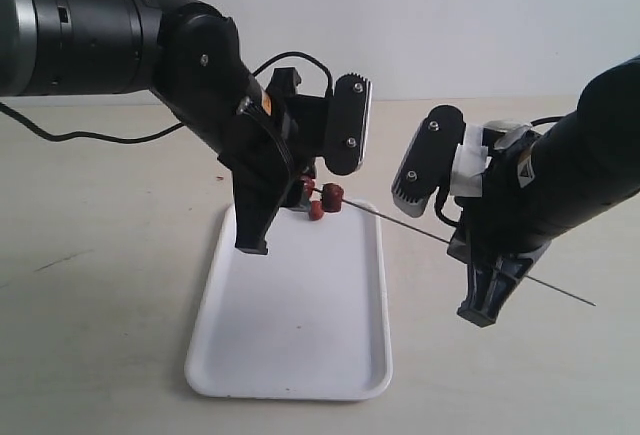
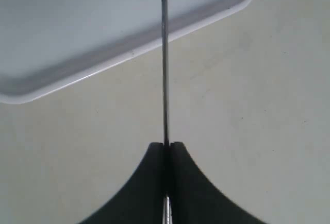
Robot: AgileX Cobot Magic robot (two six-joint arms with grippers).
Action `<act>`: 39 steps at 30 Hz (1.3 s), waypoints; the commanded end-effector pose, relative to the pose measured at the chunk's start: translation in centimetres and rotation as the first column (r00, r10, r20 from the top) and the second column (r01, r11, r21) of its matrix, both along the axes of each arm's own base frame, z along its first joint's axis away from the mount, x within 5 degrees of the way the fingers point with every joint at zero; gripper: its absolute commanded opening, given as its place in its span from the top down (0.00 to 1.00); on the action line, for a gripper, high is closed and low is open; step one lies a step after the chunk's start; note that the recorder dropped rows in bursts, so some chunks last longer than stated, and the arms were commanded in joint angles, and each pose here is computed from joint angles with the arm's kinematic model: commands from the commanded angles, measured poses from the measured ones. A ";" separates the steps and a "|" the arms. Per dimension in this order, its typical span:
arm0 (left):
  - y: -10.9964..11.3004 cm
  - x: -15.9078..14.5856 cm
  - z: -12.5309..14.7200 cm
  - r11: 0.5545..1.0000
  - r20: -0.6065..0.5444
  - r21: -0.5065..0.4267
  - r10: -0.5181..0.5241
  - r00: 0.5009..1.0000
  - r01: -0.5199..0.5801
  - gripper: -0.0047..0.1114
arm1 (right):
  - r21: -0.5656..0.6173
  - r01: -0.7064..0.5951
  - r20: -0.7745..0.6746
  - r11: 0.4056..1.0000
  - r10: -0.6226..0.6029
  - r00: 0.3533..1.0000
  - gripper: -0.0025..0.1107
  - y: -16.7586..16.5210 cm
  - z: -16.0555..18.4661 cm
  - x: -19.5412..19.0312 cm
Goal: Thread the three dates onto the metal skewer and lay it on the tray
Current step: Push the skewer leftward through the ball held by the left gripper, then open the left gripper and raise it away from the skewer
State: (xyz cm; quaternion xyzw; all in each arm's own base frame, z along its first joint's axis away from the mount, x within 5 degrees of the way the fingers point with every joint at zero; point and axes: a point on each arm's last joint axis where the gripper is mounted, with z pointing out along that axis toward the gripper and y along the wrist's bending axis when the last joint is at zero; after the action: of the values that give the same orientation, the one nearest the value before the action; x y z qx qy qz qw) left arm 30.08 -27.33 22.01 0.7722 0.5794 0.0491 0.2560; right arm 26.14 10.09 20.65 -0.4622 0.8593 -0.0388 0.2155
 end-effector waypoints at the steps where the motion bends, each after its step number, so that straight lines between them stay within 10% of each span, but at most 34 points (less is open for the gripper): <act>1: -0.1 -0.2 0.5 1.000 -0.002 -0.020 0.004 1.000 -0.004 0.65 | 0.046 0.011 0.065 0.999 -0.014 0.998 0.98 0.2 0.5 0.6; 39: -0.3 -0.3 0.6 1.000 0.013 -0.026 -0.007 1.000 0.007 0.53 | 0.051 0.014 0.066 0.999 -0.017 0.998 0.98 0.3 0.5 0.7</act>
State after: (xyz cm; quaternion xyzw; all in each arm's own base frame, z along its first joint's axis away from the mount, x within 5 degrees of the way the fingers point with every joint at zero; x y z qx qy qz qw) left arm 30.08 -27.32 22.08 0.7724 0.5786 0.0496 0.2574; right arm 26.44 10.31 20.83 -0.4574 0.8561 -0.0351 0.2379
